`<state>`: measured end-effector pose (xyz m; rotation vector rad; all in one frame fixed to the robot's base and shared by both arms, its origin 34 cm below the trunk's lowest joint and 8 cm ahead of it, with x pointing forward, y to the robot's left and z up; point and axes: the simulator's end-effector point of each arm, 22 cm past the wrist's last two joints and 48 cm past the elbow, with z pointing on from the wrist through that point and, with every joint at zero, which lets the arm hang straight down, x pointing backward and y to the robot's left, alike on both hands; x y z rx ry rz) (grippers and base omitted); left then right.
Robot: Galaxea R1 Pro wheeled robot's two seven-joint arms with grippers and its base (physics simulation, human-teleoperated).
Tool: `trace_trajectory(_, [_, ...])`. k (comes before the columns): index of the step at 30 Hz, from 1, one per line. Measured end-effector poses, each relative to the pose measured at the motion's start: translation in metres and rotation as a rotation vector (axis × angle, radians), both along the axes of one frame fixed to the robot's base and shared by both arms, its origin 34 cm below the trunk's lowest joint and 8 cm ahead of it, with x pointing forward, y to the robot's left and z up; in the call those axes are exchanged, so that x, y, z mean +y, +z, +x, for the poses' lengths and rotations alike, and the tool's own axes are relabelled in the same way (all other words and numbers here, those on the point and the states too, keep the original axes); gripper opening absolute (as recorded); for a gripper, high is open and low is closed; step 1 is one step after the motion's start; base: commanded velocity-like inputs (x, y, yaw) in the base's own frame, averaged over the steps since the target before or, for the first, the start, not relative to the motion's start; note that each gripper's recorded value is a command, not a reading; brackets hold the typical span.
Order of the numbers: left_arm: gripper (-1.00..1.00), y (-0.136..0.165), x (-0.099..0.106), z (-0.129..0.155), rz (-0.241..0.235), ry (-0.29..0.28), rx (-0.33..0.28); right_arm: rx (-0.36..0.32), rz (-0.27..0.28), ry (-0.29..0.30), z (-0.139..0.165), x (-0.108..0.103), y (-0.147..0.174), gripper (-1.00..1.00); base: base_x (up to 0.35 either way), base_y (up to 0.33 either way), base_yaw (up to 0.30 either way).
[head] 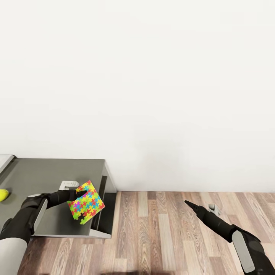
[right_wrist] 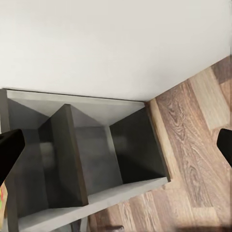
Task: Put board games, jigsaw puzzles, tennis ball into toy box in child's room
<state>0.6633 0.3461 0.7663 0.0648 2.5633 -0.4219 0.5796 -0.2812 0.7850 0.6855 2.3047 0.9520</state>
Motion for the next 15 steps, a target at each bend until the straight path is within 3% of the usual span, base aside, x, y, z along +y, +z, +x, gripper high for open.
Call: trace_trajectory(15, [1.0, 0.001, 0.005, 0.0016, 0.006, 0.014, -0.006, 0.0, 0.0, 0.0, 0.0, 0.0, 0.0, 1.0, -0.001, -0.005, 0.0])
